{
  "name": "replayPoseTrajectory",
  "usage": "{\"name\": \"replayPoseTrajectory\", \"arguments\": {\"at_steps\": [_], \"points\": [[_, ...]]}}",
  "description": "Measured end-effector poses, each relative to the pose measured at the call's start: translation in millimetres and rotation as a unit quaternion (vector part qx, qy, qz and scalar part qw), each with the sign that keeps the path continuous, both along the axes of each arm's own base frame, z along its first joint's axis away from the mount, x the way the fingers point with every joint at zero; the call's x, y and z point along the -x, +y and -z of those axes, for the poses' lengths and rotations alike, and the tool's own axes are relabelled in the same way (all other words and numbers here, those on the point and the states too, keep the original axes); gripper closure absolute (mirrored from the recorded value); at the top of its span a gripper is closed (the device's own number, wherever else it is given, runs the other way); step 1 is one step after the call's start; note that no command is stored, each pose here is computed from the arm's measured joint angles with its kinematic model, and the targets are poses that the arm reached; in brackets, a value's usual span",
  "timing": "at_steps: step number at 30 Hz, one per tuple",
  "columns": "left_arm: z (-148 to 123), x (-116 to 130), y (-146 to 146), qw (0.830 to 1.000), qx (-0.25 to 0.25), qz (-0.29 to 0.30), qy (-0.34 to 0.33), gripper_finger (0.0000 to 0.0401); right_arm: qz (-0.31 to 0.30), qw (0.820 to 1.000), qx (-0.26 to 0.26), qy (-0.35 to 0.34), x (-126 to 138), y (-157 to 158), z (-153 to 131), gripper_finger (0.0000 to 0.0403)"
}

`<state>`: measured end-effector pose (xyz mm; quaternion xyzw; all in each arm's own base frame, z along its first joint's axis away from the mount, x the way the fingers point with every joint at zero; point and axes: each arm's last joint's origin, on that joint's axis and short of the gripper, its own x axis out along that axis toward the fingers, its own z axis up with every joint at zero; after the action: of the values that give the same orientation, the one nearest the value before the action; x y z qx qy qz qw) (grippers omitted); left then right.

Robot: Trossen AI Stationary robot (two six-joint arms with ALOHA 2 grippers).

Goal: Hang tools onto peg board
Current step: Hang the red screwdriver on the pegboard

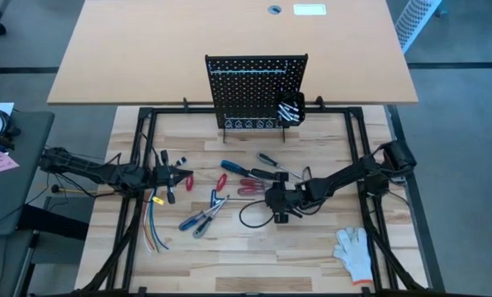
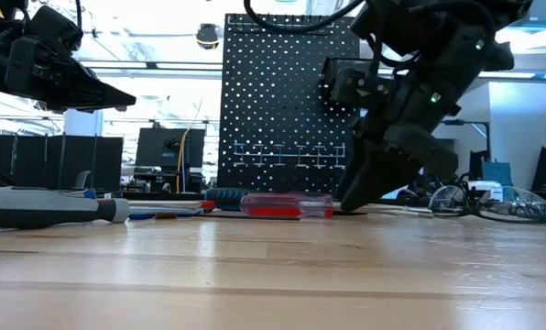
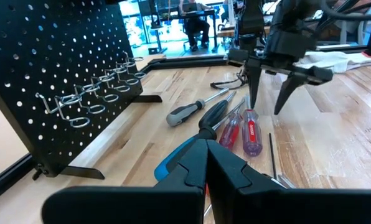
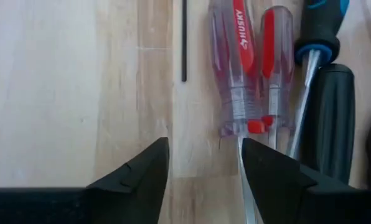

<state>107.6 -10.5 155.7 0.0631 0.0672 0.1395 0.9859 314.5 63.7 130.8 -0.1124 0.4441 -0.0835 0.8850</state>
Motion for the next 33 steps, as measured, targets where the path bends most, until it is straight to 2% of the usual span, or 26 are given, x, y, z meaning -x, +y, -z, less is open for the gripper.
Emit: {"name": "replayPoseTrajectory", "arguments": {"at_steps": [4, 8, 12, 24, 27, 33], "points": [[0, 0, 0, 1.0, 0.0, 0.0, 0.0, 0.0401, 0.017, 1.0, -0.002, 0.016, 0, -10, 2, 0.0199], [0, 0, 0, 1.0, 0.0, 0.0, 0.0, 0.0401, 0.01, 0.999, -0.037, 0.022, 0, -15, 3, 0.0223], [0, 0, 0, 1.0, 0.0, 0.0, 0.0, 0.0401, 0.0, 0.998, -0.053, 0.034, 1, -14, 4, 0.0261], [0, 0, 0, 1.0, 0.0, 0.0, 0.0, 0.0401, 0.031, 0.994, -0.087, 0.059, 6, -13, 7, 0.0375], [0, 0, 0, 1.0, 0.0, 0.0, 0.0, 0.0401, 0.021, 0.995, -0.094, 0.027, 2, -8, 5, 0.0388], [0, 0, 0, 1.0, 0.0, 0.0, 0.0, 0.0401, -0.027, 0.984, -0.101, -0.143, -18, 8, -14, 0.0388]]}}
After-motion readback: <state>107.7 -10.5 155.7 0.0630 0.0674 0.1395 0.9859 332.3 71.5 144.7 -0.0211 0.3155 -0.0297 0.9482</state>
